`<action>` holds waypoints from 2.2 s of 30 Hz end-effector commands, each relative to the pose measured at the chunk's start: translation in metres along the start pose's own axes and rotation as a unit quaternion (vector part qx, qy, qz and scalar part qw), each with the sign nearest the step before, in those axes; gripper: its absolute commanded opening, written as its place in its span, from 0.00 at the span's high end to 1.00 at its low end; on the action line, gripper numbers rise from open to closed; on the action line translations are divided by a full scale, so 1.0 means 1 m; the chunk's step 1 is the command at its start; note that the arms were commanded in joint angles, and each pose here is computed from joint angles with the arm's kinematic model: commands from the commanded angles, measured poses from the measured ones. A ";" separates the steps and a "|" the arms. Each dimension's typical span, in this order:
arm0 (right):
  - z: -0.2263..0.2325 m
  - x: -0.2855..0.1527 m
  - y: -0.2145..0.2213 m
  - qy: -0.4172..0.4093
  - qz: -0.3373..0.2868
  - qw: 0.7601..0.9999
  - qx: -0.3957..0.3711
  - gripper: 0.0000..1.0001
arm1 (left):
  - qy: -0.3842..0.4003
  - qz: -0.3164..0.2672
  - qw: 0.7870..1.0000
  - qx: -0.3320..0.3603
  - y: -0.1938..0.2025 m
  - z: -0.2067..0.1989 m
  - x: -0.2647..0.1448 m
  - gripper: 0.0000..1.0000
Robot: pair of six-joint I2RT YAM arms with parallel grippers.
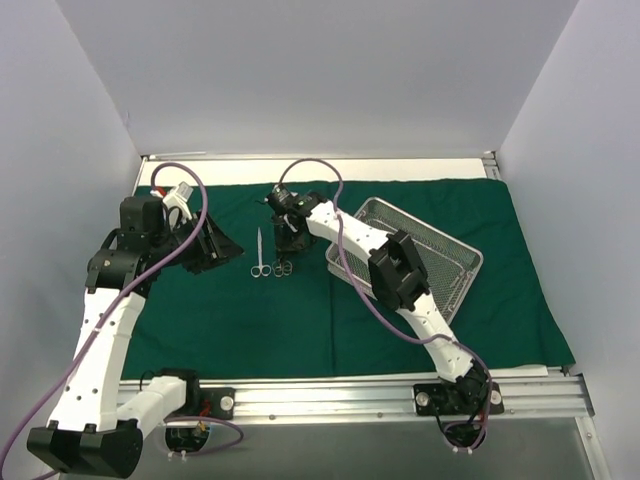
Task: Open and lay out the surgical kit
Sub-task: Place the medical item in the surgical kit.
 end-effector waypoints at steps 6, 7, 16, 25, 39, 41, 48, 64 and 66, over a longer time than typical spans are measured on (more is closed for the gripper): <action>0.005 -0.002 0.005 0.019 0.012 1.000 -0.006 1.00 | 0.028 -0.002 1.000 0.009 -0.003 -0.008 0.000 0.42; 0.004 -0.002 0.005 0.021 0.011 1.000 -0.006 1.00 | 0.028 -0.001 1.000 0.008 -0.003 -0.008 0.000 0.42; 0.007 0.003 0.007 0.020 0.017 0.999 -0.020 1.00 | 0.030 0.002 1.000 0.007 -0.002 -0.008 0.001 0.42; 0.007 0.007 0.014 0.030 0.028 0.998 -0.037 1.00 | 0.032 0.005 0.999 0.007 -0.001 -0.007 0.003 0.42; 0.002 0.004 0.016 0.049 0.030 0.997 -0.056 0.98 | 0.034 0.007 0.999 0.001 -0.001 -0.007 0.005 0.42; 0.001 0.005 0.016 0.049 0.032 0.996 -0.060 0.95 | 0.033 0.009 0.999 0.001 0.000 -0.007 0.005 0.42; 0.003 0.005 0.014 0.043 0.029 0.997 -0.064 0.81 | 0.036 0.010 0.999 0.000 0.000 -0.007 0.006 0.42; -0.008 -0.018 -0.016 0.039 -0.011 0.997 -0.060 0.63 | 0.038 0.012 0.999 -0.004 0.001 -0.006 0.007 0.42; -0.010 -0.013 -0.018 0.038 -0.012 0.997 -0.066 0.62 | 0.040 0.012 0.999 -0.004 0.001 -0.007 0.006 0.42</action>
Point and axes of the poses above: each gripper's point midway between its finger pads, its own x axis out along the fingers, its own z axis along the line the jaws close on, y = z × x, the point moved 3 cm from there along -x, back along the fingers, and after that the axes turned 14 degrees about -x, right-handed, at the moved point
